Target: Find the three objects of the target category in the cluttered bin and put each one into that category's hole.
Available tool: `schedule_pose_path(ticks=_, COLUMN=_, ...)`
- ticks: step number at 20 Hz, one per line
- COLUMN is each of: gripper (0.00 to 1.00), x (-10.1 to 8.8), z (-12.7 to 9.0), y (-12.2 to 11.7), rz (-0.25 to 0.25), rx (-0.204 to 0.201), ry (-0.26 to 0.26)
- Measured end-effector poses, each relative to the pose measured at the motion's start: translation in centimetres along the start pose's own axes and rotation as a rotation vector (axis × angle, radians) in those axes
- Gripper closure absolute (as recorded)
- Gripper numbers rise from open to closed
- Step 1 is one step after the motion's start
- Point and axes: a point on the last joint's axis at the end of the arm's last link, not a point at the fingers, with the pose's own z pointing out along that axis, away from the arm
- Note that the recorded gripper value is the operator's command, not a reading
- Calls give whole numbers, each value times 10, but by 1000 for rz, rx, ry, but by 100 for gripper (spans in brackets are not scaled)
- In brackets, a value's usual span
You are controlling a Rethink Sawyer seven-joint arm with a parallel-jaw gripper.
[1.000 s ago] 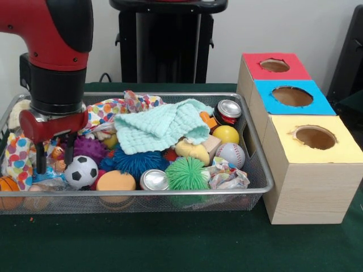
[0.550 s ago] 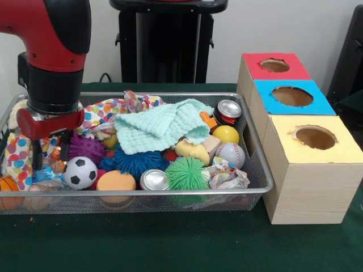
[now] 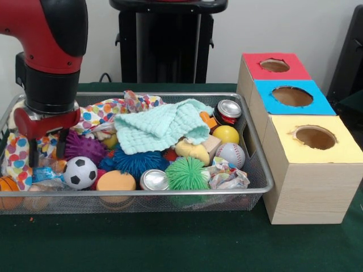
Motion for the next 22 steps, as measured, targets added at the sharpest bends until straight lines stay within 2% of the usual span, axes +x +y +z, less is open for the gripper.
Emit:
schedule_pose_path(ticks=6, gripper=0, x=7, z=5, y=2, rz=-9, rx=14, ry=7)
schedule_pose_path(ticks=11, gripper=0, x=9, z=13, y=3, rz=-45, rx=66, ry=-9)
schedule_pose_path(ticks=22, gripper=0, x=14, z=27, y=9, rz=-49, rx=86, ry=-30)
